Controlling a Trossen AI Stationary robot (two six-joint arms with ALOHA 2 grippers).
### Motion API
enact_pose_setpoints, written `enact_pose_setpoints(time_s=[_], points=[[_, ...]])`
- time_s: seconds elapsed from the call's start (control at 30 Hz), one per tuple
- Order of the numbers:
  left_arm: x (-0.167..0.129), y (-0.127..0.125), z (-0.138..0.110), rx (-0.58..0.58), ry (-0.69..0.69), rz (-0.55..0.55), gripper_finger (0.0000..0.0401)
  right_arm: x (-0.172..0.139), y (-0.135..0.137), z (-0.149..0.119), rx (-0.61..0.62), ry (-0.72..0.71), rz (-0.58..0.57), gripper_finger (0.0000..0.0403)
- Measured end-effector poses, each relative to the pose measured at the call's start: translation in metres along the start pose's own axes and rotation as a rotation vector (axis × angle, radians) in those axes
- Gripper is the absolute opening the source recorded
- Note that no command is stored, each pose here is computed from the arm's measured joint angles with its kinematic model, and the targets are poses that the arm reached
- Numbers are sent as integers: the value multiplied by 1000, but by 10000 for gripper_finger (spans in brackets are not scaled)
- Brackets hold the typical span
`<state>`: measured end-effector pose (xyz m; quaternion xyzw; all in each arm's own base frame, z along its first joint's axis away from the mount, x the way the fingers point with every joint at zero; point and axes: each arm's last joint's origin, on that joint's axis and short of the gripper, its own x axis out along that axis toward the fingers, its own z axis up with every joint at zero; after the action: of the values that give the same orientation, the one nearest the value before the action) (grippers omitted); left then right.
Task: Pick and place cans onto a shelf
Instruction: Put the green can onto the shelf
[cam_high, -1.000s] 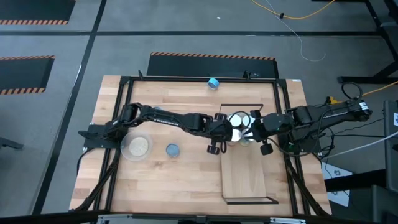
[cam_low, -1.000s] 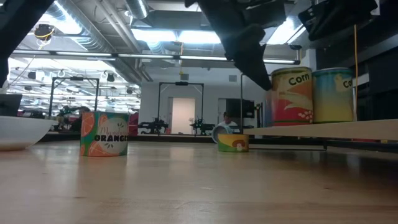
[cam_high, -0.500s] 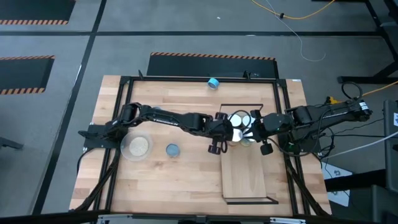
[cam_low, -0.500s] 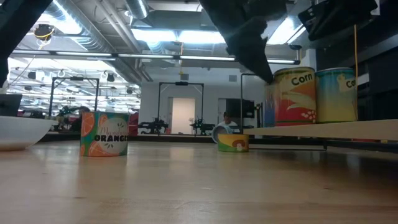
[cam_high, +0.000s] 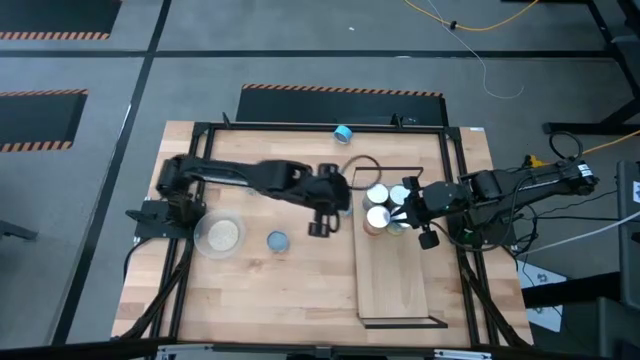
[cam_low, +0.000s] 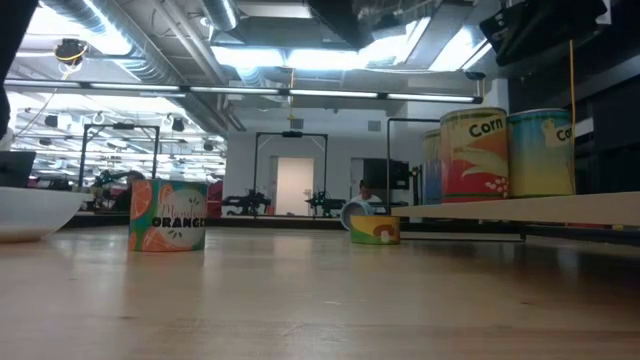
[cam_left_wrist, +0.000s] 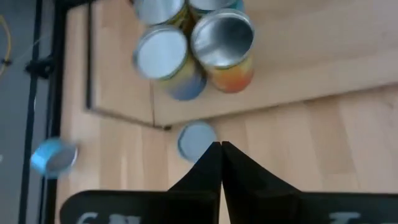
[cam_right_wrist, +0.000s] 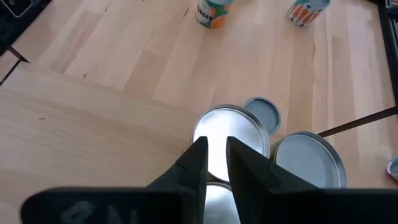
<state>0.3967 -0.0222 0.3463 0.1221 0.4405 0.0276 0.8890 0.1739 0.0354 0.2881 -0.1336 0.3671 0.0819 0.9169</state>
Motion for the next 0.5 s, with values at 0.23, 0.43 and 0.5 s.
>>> enact_pose_setpoints(time_s=[0.23,0.43,0.5], points=[[-64,10,-26,-116,116,-6,2,0,0,1,4,-5,0,64],[-76,3,-55,-242,143,-13,3,0,0,0,50,-1,-6,64],[-65,-4,-68,-296,137,-24,1,0,0,0,51,-3,-8,64]])
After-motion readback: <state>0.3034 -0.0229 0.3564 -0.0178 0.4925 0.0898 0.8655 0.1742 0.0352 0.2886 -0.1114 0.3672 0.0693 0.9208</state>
